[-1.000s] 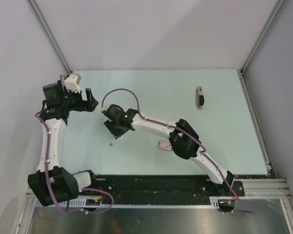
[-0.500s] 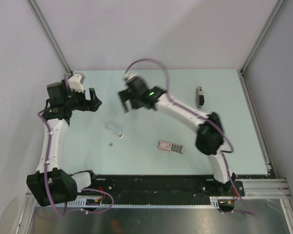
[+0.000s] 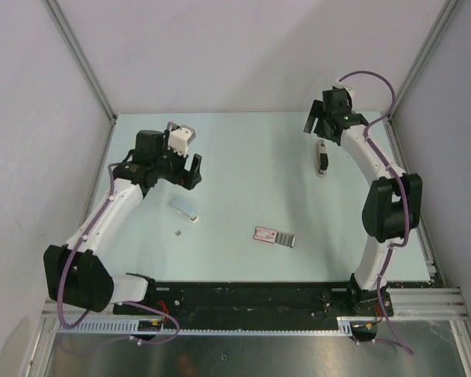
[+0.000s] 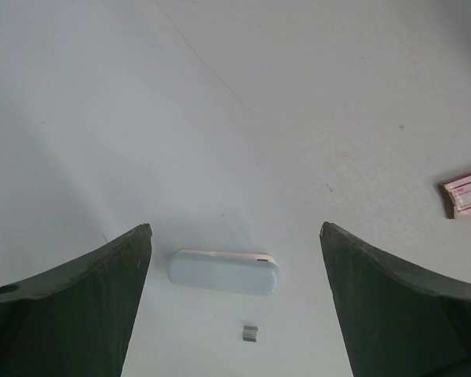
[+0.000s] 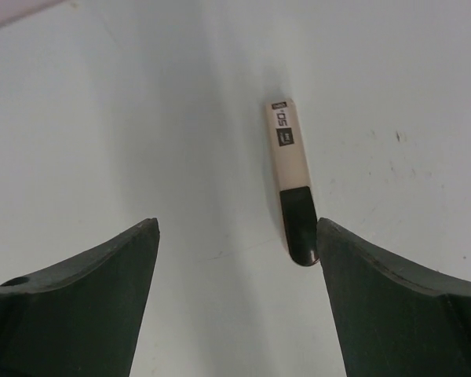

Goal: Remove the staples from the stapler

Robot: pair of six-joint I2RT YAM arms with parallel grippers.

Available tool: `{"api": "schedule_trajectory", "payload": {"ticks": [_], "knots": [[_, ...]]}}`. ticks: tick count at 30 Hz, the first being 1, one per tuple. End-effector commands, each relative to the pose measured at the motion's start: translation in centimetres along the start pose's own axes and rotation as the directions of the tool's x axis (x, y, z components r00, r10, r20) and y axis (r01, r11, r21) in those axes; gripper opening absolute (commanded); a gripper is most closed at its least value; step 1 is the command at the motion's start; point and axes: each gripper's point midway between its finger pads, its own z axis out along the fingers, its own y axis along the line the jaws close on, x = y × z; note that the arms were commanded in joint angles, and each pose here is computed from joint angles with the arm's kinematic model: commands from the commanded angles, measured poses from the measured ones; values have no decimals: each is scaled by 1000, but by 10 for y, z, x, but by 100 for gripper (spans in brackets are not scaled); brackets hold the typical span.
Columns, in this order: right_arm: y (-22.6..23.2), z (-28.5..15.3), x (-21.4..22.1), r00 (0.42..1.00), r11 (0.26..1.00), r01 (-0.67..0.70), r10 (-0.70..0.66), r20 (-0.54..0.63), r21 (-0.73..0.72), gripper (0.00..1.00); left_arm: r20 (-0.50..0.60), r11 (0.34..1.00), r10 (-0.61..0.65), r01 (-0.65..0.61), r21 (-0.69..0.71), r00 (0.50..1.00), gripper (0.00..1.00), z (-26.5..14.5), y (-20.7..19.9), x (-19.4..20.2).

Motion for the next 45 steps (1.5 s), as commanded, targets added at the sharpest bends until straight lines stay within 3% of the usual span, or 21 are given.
{"api": "schedule_trajectory", "payload": {"ticks": [1,4,7,9,10,12,14,26,32,38,42,45], "knots": [[-24,24,9,998,998,33,-30,-64,48,84,40,999,39,-37,-31,998,90,-1,6,-23],[-34,34,23,994,995,69,-63,-89,68,82,34,999,29,-27,-47,999,82,2,9,-20],[-43,43,36,990,991,89,-77,-119,98,82,26,996,7,-5,-94,1000,65,4,17,-18],[-47,49,45,986,989,101,-84,-146,110,82,26,994,6,-3,-112,1000,62,4,21,-18],[-49,52,50,983,988,106,-87,-160,112,82,26,994,7,-4,-114,1000,66,4,21,-17],[-50,57,60,978,988,113,-91,-186,110,82,27,994,13,-10,-109,1000,90,3,20,-16],[-49,61,70,974,989,112,-90,-210,96,81,29,995,19,-16,-102,999,97,2,18,-15],[-49,84,106,954,993,97,-73,-291,71,67,39,990,45,-39,-137,998,100,-9,22,-13],[-42,86,109,953,994,95,-75,-293,56,50,23,993,33,-30,-111,999,99,-4,17,-5],[-24,79,115,952,993,115,-100,-289,34,23,-1,998,31,-31,-52,1000,89,7,7,3],[13,67,123,953,994,102,-106,-285,-30,4,-28,999,34,-34,8,999,85,22,-6,9],[55,46,127,961,991,63,-93,-259,-121,1,-51,995,7,-2,100,999,81,37,-25,13]]}}
